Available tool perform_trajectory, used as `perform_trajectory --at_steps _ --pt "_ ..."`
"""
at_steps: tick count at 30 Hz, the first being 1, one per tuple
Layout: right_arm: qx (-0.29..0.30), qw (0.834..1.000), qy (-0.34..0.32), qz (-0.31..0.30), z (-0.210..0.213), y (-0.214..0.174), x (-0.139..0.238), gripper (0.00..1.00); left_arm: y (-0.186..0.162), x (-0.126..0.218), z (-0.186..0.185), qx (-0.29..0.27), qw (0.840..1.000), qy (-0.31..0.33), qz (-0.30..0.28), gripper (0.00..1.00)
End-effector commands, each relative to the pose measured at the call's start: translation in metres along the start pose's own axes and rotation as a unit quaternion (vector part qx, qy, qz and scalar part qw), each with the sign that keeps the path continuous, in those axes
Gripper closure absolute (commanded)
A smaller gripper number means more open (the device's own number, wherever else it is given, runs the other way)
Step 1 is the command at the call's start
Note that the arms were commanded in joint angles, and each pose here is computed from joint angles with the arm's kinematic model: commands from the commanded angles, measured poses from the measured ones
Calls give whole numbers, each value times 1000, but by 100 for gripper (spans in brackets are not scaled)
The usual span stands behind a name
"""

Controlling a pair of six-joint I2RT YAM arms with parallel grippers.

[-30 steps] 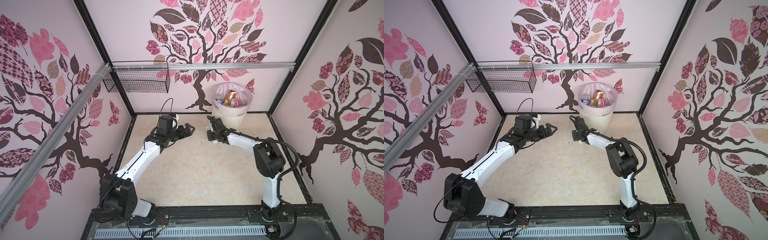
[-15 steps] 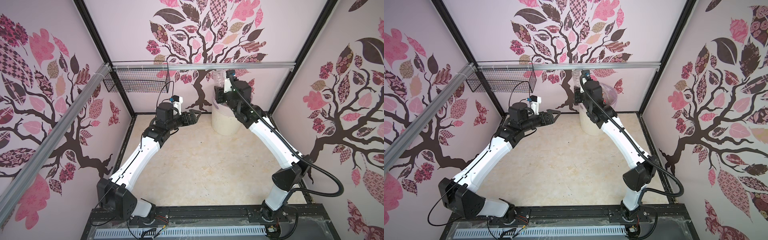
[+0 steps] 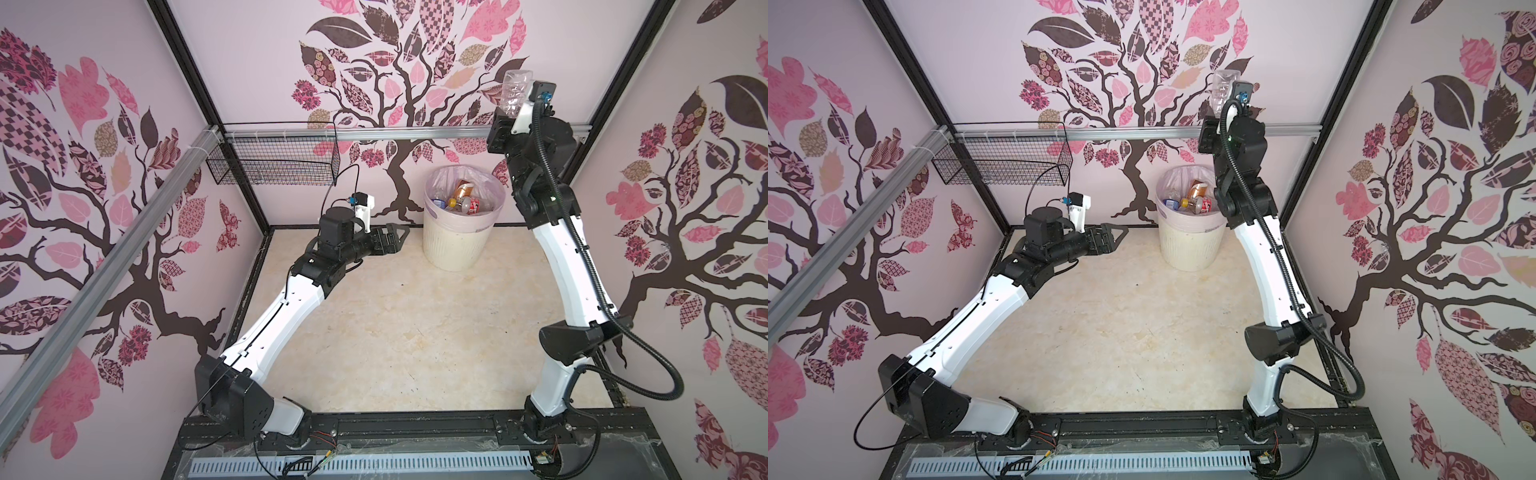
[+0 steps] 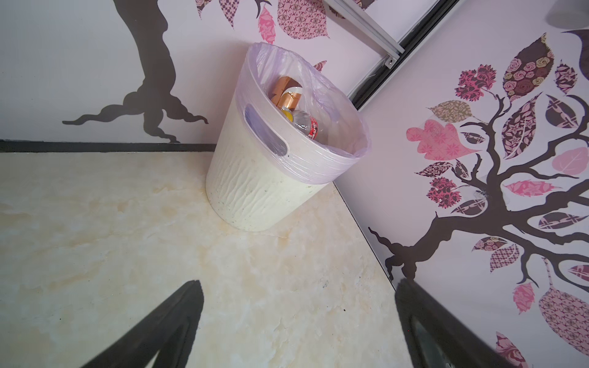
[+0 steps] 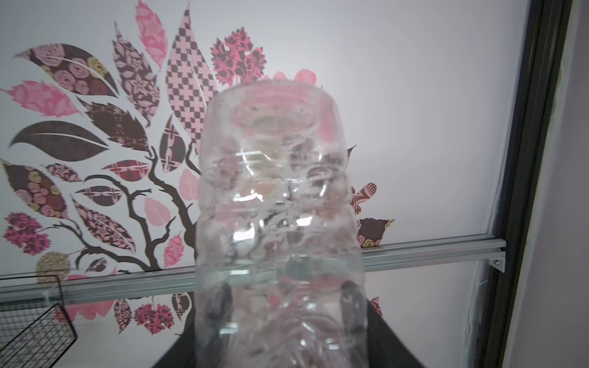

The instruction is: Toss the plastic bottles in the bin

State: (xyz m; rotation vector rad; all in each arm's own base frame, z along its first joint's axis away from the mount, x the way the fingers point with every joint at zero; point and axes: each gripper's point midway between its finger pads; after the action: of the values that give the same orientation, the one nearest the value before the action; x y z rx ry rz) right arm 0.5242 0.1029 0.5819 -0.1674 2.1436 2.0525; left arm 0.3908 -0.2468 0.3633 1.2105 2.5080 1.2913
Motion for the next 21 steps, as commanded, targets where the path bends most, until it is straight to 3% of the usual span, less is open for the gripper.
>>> perform_trajectory --at_steps 1,3,5,6,15,21 --pt "37 987 21 154 29 -142 -46 29 1 -3 4 -3 1000 6 -1 2" --pt "42 984 23 172 29 -154 -50 20 -1 -4 6 1 1000 8 2 2" --pt "31 985 24 165 29 -145 -47 3 -4 -5 9 0 1000 12 6 2" --pt "28 987 22 157 27 -138 -45 1 -6 -5 10 0 1000 15 7 2" --pt "4 996 11 90 8 -65 -15 1 -11 -1 15 1 1000 23 7 2" --pt "9 994 -7 108 -7 -62 9 0 3 17 30 -38 997 57 -28 2"
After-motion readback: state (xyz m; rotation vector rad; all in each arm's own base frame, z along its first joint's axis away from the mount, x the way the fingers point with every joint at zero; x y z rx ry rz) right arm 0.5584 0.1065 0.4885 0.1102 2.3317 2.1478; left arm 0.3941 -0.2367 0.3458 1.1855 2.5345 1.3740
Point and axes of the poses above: each gripper's point midway between its finger pads, its own x axis back along the fingers, its own z axis along the line the jaws close on, y = z × x, and after that the axes turned 8 degrees about x, right-handed
